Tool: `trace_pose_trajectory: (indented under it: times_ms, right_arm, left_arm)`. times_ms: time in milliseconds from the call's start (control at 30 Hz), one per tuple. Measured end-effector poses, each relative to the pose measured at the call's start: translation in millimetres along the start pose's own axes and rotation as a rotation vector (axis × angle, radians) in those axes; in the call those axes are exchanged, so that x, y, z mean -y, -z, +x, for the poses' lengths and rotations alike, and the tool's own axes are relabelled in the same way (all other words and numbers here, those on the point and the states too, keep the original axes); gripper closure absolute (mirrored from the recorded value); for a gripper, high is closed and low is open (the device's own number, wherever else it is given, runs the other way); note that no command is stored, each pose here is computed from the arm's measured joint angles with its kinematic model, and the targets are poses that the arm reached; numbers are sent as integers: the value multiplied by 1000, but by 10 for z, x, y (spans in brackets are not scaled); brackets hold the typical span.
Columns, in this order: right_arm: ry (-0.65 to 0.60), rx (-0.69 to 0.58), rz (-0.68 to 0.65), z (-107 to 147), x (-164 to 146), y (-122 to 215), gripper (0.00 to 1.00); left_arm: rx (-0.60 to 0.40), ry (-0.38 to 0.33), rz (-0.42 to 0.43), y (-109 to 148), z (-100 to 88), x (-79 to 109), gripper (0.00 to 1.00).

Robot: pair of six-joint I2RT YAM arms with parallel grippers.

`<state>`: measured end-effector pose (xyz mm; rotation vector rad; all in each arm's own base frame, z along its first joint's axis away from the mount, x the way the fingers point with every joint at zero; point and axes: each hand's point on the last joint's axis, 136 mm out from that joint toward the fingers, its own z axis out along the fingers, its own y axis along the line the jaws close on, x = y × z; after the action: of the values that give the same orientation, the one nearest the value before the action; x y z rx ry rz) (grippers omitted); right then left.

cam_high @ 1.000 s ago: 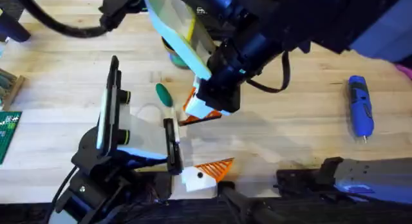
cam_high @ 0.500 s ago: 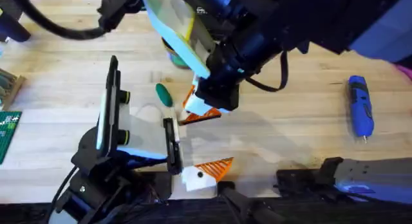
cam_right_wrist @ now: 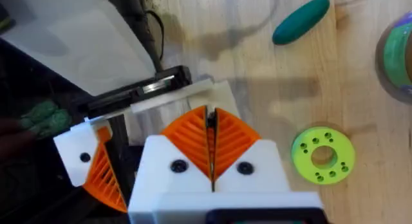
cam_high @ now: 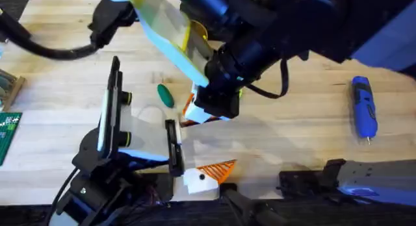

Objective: Pick up the gripper from the table and insert it into the empty holder that is missing its gripper. Then pick up a screw, insert it into the mounting hole, and use the screwdriver to tighten it. Finally, clean up the table by picking up the vegetable and placing it into the bucket.

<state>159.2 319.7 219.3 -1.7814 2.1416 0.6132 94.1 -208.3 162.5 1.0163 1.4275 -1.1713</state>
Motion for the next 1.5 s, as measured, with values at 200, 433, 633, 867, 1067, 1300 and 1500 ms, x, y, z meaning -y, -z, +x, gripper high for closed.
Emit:
trace_pose_trajectory:
  times_ms: [200, 433, 633, 867, 1067, 1300, 1500]
  right_arm:
    - [-4, -11, -4, 28, -9, 0, 994]
    - [-6, -17, -2, 42, -9, 0, 994]
    - [-12, -35, -9, 55, 13, -72, 994]
    - [-13, -36, -10, 47, 25, -97, 994]
    - [-16, -39, -11, 53, 22, -97, 903]
    - [-16, -38, -20, 49, 0, -99, 94]
    - [-23, -39, -17, 61, 22, -90, 9]
  left_arm:
    - [-1, 1, 3, 0, 1, 6, 15]
    - [-1, 0, 3, 0, 1, 6, 15]
    - [-1, 0, 3, 0, 1, 6, 16]
    - [-2, 13, 3, 0, 5, 5, 15]
    - [-2, 12, 2, 0, 4, 3, 15]
    - [-1, 6, 3, 0, 2, 4, 15]
    - [-1, 3, 3, 0, 1, 4, 15]
